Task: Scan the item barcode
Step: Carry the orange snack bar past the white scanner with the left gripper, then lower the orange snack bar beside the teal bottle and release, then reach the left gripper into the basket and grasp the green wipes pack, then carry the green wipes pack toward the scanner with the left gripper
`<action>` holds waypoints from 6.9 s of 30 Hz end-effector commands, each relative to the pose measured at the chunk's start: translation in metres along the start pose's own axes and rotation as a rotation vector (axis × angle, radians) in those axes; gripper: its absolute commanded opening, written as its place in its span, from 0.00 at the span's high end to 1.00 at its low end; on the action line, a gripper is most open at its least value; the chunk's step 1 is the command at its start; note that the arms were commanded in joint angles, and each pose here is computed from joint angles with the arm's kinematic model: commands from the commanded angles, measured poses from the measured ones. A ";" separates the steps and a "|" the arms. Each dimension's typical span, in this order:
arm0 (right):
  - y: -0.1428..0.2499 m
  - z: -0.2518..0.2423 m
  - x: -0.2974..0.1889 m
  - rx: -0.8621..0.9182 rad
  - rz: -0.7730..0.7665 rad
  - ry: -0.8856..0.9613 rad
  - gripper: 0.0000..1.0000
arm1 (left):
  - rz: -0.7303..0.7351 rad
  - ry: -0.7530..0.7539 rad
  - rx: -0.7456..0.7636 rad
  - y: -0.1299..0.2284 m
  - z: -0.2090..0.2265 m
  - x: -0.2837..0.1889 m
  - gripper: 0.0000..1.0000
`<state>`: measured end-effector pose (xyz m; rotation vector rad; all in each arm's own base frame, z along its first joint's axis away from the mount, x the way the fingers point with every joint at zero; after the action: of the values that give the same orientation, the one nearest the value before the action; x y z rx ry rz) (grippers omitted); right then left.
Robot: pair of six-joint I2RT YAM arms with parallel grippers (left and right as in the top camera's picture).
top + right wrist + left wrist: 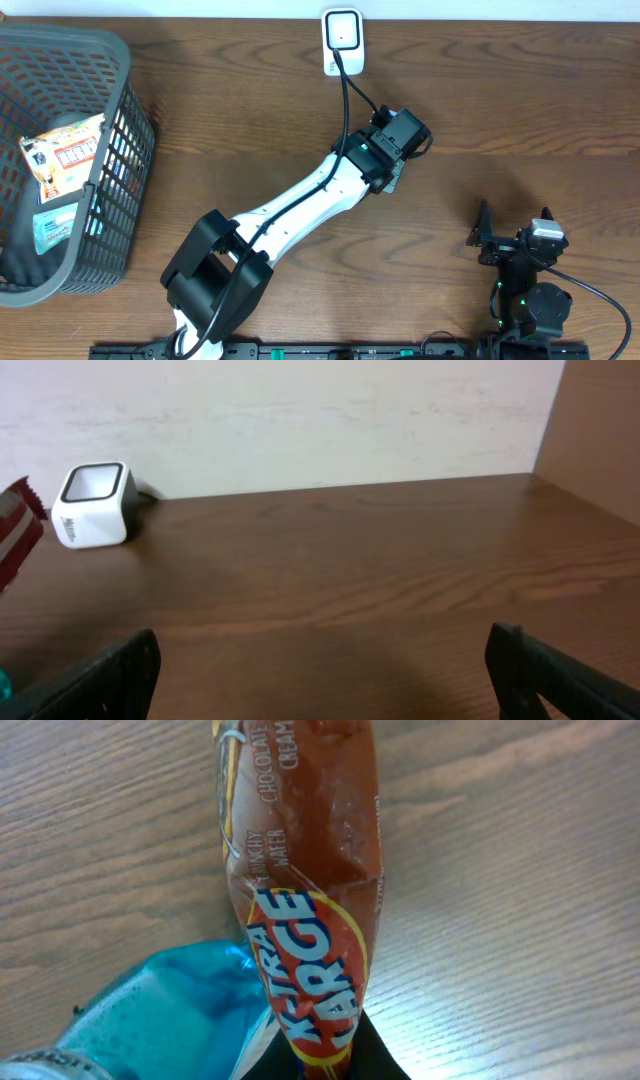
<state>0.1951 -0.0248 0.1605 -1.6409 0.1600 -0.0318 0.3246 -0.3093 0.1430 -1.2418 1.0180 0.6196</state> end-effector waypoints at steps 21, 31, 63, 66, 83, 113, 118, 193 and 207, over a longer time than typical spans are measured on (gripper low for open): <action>0.000 -0.001 0.000 0.000 0.000 0.009 0.01 | 0.139 0.157 0.029 0.037 -0.040 -0.011 0.91; 0.000 -0.001 0.000 0.000 0.000 0.009 0.01 | 0.142 0.155 0.031 0.053 -0.037 0.008 0.91; 0.000 -0.001 0.000 0.000 0.000 0.009 0.01 | 0.140 0.183 0.064 0.064 -0.030 -0.067 0.41; 0.000 -0.001 0.000 0.000 0.000 0.009 0.01 | 0.124 0.187 0.061 0.063 -0.021 -0.089 0.38; 0.000 -0.001 0.000 0.000 0.000 0.009 0.01 | -0.151 0.104 -0.256 0.020 0.106 -0.197 0.20; 0.000 -0.001 0.000 0.000 0.000 0.009 0.01 | -0.546 -0.541 -1.470 0.041 0.402 -0.322 0.14; 0.000 -0.001 0.000 0.000 0.000 0.009 0.01 | -0.343 -0.653 -1.740 0.078 0.434 -0.286 0.22; 0.000 -0.001 0.000 0.000 0.000 0.009 0.01 | -0.302 -0.449 -2.075 0.115 0.463 -0.214 0.92; 0.000 -0.001 0.000 0.000 0.000 0.009 0.01 | -0.724 0.021 -1.151 -0.001 0.315 -0.315 0.92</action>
<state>0.1951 -0.0248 0.1605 -1.6409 0.1600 -0.0318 0.2729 0.0588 0.4148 -2.6600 -0.0842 0.6924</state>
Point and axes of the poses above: each gripper's point midway between its finger pads, its own x axis out along the fingers, its own z axis along the line the jaws close on, y = z × x, the point moved 5 cm from there along -x, back along the fingers, and after that the axes turned 7 degrees about -x, right-handed, at the moved point
